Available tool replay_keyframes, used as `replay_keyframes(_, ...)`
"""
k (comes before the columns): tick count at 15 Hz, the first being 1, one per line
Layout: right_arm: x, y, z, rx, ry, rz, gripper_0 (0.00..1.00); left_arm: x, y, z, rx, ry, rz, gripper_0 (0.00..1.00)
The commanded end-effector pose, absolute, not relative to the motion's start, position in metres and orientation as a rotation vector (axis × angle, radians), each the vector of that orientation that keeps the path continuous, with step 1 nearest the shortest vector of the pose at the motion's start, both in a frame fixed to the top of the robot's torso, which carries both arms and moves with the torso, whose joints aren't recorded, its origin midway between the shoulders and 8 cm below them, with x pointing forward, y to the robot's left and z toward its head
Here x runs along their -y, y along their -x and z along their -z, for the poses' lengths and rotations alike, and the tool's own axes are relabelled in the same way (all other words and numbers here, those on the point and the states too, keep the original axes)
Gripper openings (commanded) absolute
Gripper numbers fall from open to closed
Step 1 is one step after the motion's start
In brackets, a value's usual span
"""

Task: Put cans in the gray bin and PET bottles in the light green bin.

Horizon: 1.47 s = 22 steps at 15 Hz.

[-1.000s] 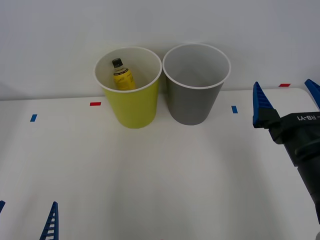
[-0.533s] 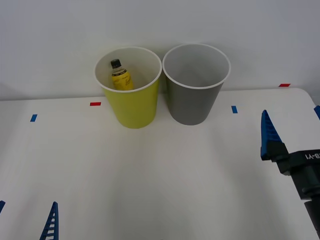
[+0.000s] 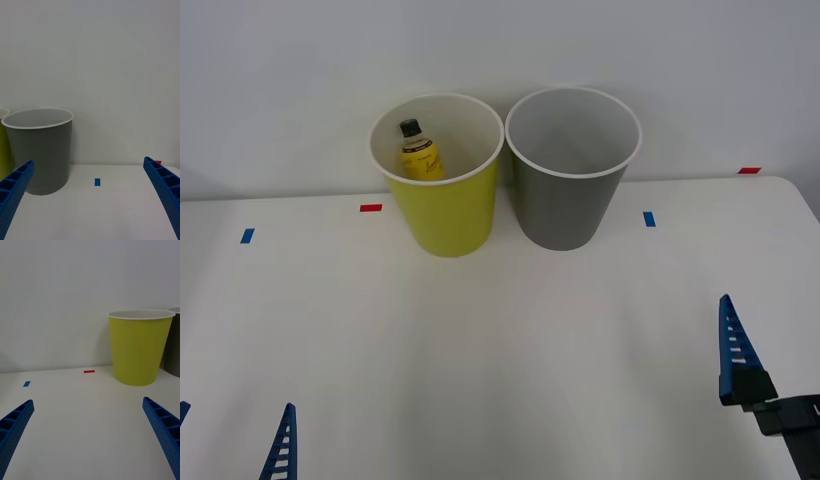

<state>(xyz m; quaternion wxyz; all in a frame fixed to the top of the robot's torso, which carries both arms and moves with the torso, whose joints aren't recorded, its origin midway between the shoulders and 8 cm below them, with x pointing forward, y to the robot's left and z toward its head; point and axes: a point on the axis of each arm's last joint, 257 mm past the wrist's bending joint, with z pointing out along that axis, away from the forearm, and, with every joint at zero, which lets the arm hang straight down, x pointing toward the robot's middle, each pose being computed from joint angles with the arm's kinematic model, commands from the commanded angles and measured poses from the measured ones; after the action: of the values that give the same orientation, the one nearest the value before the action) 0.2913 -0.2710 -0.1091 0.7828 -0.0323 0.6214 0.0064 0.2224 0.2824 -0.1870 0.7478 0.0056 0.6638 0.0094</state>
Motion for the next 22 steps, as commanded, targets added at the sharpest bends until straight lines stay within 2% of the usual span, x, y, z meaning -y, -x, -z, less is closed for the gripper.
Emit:
replay_keyframes(1,0.274,-0.265,0.126,-1.39,0.043,-0.008,1.0,-0.282,-0.222,0.187,-1.452,-0.012,-0.021,1.0)
replay_keyframes(11,0.266,-0.238,0.157,-1.507,0.013,-0.051,1.0,-0.282,-0.222,0.187,-1.452,-0.012,-0.021,1.0)
replay_keyframes(22,0.266,-0.237,0.158,-1.511,0.015,-0.048,1.0,-0.282,-0.222,0.187,-1.452,-0.012,-0.021,1.0)
